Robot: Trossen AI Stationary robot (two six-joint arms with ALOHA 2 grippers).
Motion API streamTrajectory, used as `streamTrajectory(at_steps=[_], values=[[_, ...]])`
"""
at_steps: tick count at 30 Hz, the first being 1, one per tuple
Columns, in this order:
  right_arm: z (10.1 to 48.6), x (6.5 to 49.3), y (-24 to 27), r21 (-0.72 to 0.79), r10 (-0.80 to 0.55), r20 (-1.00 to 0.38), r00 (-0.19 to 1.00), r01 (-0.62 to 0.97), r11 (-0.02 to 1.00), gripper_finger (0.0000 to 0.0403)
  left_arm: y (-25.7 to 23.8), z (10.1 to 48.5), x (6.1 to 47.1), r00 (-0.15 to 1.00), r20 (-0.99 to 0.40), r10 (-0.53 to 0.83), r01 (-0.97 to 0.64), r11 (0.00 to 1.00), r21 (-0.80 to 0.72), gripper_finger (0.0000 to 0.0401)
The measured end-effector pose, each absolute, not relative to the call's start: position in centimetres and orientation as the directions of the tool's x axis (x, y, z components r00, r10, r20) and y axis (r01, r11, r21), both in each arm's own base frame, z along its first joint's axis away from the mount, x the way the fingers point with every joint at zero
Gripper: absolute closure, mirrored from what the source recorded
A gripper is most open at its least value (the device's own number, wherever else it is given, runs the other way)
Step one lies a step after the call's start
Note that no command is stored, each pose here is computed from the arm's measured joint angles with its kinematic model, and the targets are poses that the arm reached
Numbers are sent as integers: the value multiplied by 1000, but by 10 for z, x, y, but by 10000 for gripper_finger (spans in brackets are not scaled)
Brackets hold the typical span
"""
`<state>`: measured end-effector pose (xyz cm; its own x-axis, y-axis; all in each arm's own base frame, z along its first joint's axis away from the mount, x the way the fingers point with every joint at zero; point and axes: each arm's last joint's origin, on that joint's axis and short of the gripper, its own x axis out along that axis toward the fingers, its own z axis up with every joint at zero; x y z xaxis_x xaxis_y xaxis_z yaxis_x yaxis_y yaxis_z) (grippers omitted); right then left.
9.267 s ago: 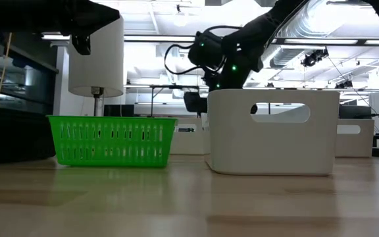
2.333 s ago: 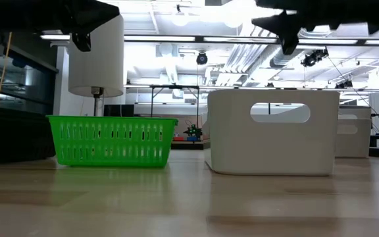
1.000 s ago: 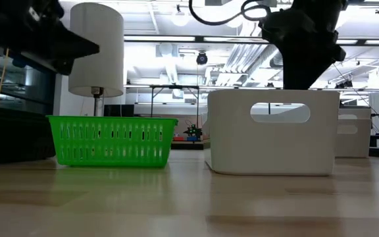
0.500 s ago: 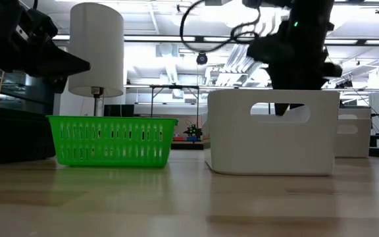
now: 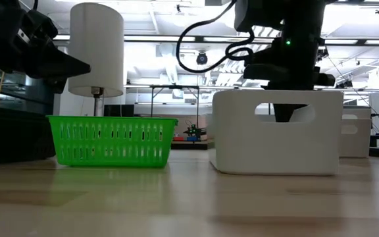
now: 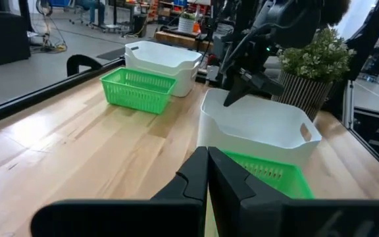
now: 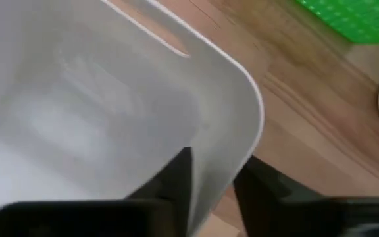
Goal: Stack baskets by color
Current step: Stack the bottom white bin into the top stacked white bins
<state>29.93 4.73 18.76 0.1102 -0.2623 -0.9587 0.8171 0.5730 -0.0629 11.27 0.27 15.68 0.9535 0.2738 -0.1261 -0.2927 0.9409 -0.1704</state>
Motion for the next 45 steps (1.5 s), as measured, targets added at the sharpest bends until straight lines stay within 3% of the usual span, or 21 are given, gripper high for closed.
streamTrajectory(at_steps=[2, 4, 17, 26, 32, 39, 45], values=[[188, 300, 47, -63, -266, -957, 115, 813, 579, 371, 3, 157, 113, 954, -126, 273, -292, 941, -170, 401], [189, 299, 47, -68, -260, -959, 116, 793, 606, 392, 3, 157, 113, 954, -126, 273, -292, 941, -170, 401], [228, 274, 42, -89, -341, -925, 166, 780, 620, 402, 3, 156, 113, 949, -136, 284, -305, 937, -173, 401], [269, 247, 61, -47, -506, -779, 370, 771, 635, 403, 3, 156, 113, 949, -139, 284, -305, 937, -171, 401], [289, 225, 67, -16, -627, -600, 497, 776, 631, 403, 3, 157, 113, 952, -124, 281, -299, 938, -175, 401], [267, 197, 51, 134, -552, -537, 638, 711, 690, 403, 3, 158, 113, 953, -118, 280, -297, 940, -165, 401], [253, 194, 23, 305, -374, -298, 878, 459, 834, 403, 3, 162, 113, 957, -74, 279, -288, 941, -178, 401]])
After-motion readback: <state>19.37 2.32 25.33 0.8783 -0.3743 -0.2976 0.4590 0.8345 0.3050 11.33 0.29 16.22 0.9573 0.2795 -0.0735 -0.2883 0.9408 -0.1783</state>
